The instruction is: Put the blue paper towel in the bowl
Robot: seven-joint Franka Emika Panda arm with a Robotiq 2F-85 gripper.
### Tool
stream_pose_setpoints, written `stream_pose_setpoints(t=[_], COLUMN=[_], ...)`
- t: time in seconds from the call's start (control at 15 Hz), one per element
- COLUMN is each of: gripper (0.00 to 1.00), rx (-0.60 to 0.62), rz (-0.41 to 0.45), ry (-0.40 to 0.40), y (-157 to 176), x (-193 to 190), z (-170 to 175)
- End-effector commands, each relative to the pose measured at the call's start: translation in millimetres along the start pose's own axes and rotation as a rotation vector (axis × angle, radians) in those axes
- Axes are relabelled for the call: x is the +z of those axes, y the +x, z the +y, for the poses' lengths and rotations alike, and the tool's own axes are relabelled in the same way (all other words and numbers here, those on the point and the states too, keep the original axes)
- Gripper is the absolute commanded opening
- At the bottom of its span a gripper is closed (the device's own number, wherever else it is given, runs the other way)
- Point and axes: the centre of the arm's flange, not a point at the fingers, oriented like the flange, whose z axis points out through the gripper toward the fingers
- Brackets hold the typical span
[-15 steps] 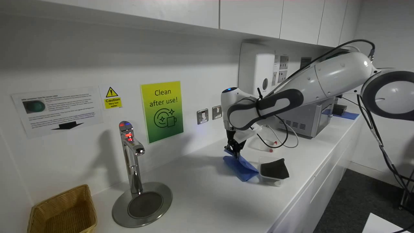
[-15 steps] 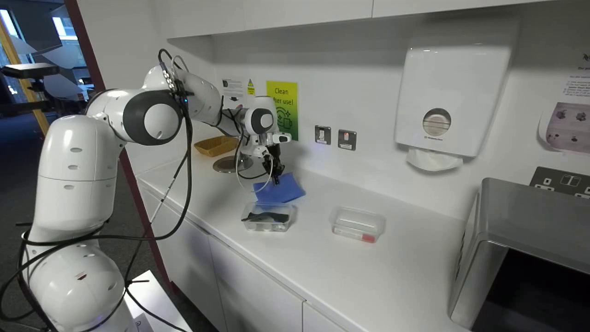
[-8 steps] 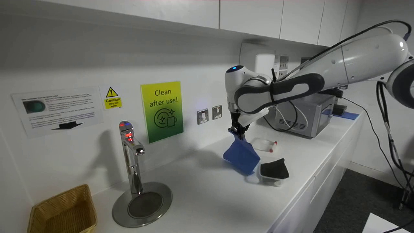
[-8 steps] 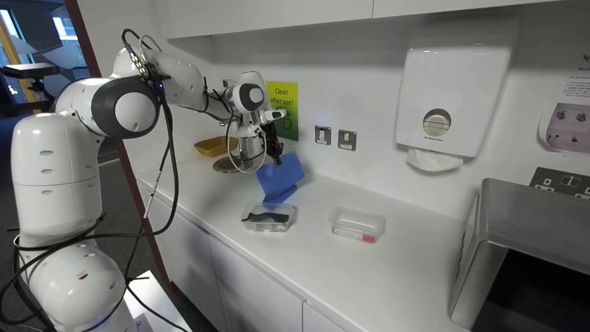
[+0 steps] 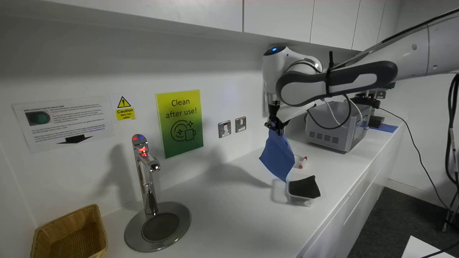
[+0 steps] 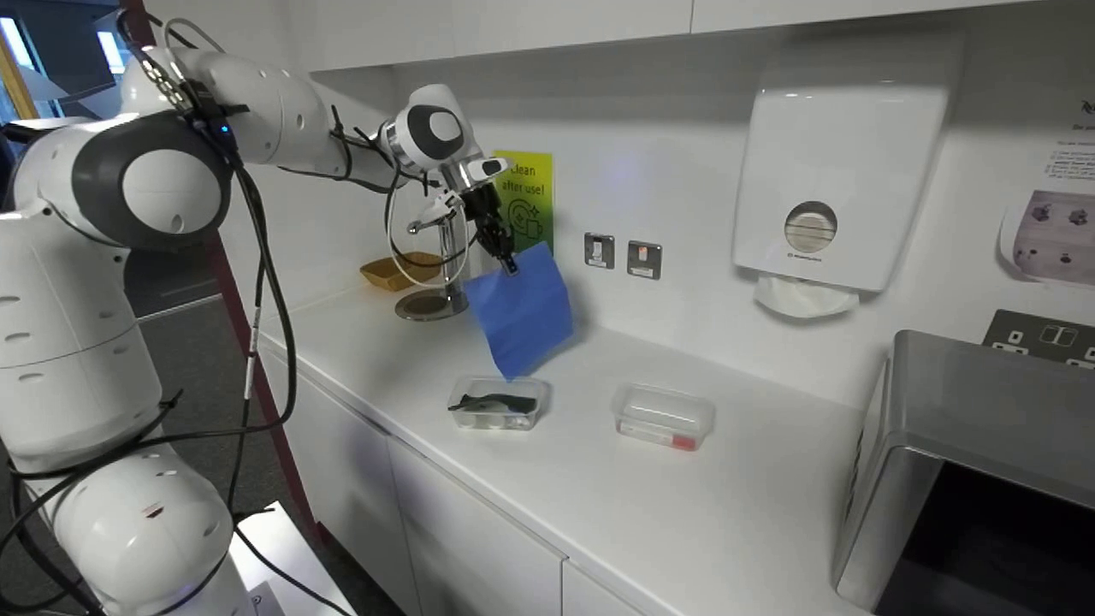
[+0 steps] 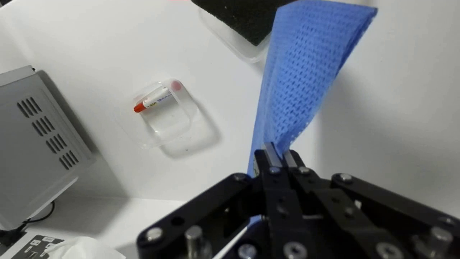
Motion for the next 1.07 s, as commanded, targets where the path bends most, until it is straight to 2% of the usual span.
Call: stream_pose_setpoints(t=[0.0, 0.6, 0.8, 1.0], gripper=[0.00, 0.00, 0.00, 0.00], rx=[0.043, 0.111, 0.188, 0.259], rz=[0.024, 0.014, -0.014, -0.055], ry=[-0.004, 0.006, 0.062, 0.086], y=[-34, -76, -84, -90], x=[-36, -92, -93, -82], z=[25, 71, 79, 81])
